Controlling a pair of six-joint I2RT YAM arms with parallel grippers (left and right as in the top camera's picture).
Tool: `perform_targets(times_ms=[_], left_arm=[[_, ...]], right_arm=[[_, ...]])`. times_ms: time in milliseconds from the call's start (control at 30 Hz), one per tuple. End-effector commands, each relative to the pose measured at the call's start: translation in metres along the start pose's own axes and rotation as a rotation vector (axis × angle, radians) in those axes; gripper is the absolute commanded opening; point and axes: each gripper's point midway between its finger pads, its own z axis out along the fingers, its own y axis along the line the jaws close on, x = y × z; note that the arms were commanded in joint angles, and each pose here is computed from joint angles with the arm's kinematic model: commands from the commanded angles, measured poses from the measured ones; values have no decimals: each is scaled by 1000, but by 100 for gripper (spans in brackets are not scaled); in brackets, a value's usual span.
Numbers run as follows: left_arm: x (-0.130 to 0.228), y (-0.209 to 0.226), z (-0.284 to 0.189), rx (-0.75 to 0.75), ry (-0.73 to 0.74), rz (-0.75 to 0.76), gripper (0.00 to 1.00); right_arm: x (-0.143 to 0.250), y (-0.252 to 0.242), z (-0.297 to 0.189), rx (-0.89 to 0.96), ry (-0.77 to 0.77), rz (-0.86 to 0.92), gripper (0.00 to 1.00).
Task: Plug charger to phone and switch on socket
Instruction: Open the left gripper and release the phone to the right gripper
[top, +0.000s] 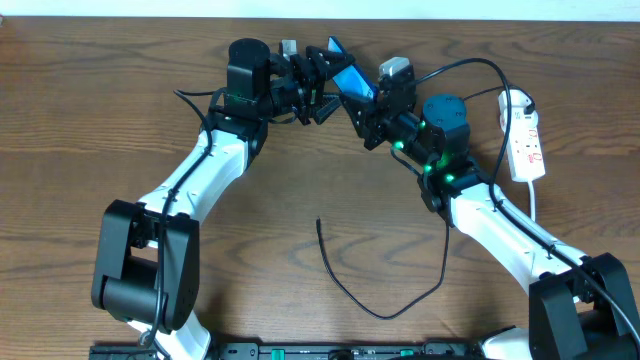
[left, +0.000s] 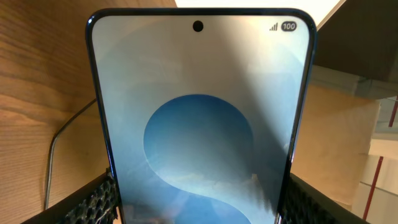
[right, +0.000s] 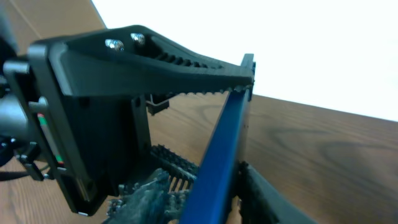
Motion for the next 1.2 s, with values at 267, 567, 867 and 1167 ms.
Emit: perform_targets(times_ms=[267,567,867,1167], left_arm=[[5,-19,-5,36,1,29,7],[5,-19,-5,36,1,36,7],[5,-19,-5,36,1,36,8],[5,-19,-5,36,1,36,8]], right_arm=[[-7,5,3,-12,-14,-9,22],[-7,5,3,-12,-14,-9,15],[-7,6,3,-15,-14,-8,1],[-7,6,3,-15,-13,16,1]])
